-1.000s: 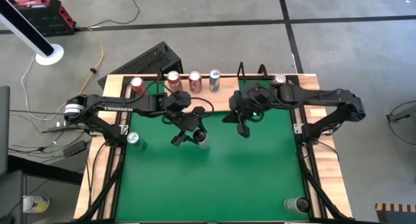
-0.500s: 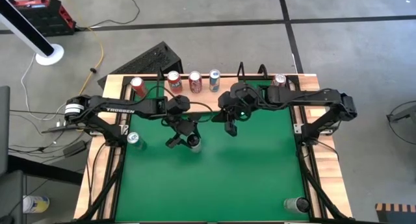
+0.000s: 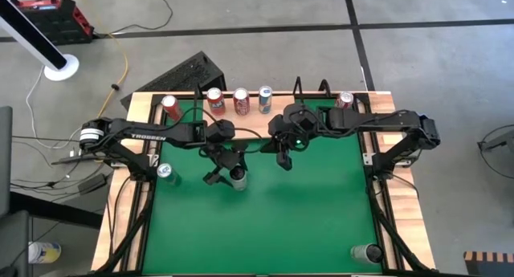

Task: Place canned beverage on shelf
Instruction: Put the left white and yellow soda can on the shelf

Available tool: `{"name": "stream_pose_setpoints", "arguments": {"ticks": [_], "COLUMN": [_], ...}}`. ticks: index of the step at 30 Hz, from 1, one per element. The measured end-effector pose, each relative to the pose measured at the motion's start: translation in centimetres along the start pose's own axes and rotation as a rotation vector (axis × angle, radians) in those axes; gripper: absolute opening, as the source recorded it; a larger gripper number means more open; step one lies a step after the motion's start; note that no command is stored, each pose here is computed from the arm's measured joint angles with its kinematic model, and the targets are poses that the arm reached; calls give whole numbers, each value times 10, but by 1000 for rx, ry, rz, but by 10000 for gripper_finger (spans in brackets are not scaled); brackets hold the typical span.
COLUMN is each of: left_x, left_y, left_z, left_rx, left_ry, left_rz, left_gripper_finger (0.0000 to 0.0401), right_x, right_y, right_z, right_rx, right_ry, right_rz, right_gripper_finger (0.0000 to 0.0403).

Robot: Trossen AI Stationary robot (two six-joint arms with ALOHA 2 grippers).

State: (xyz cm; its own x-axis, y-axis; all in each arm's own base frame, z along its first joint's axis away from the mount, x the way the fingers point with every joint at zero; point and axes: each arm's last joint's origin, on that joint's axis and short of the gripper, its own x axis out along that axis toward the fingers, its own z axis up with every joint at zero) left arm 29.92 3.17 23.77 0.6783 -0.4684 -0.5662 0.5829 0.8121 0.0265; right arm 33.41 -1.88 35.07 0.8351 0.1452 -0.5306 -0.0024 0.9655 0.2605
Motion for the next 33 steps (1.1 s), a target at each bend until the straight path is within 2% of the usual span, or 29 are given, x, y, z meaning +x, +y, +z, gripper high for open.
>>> {"name": "stream_pose_setpoints", "arguments": {"ticks": [5, 13, 20, 25, 28, 33], "left_x": [-1, -17, -32, -43, -49, -45], "left_y": [1, 0, 1, -5, -12, -36], "left_z": [2, 15, 27, 35, 40, 53], "left_rx": [-4, 6, -137, -283, -406, -506], "left_ry": [-5, -28, -128, -162, -190, -218], "left_rz": [28, 176, 247, 358, 451, 554], "left_gripper_finger": [365, 367, 367, 366, 366, 365], "right_x": [0, -1, -3, -11, -20, -42], "right_y": [-1, -5, -4, -4, -3, -2], "right_z": [0, 0, -2, -7, -8, -13], "right_rx": [-14, -47, -101, -132, -155, -208], "right_ry": [1, 7, 33, 87, 103, 151], "right_rz": [-2, -9, 6, 9, 7, 0], "right_gripper_finger": [28, 28, 28, 28, 28, 28]}}
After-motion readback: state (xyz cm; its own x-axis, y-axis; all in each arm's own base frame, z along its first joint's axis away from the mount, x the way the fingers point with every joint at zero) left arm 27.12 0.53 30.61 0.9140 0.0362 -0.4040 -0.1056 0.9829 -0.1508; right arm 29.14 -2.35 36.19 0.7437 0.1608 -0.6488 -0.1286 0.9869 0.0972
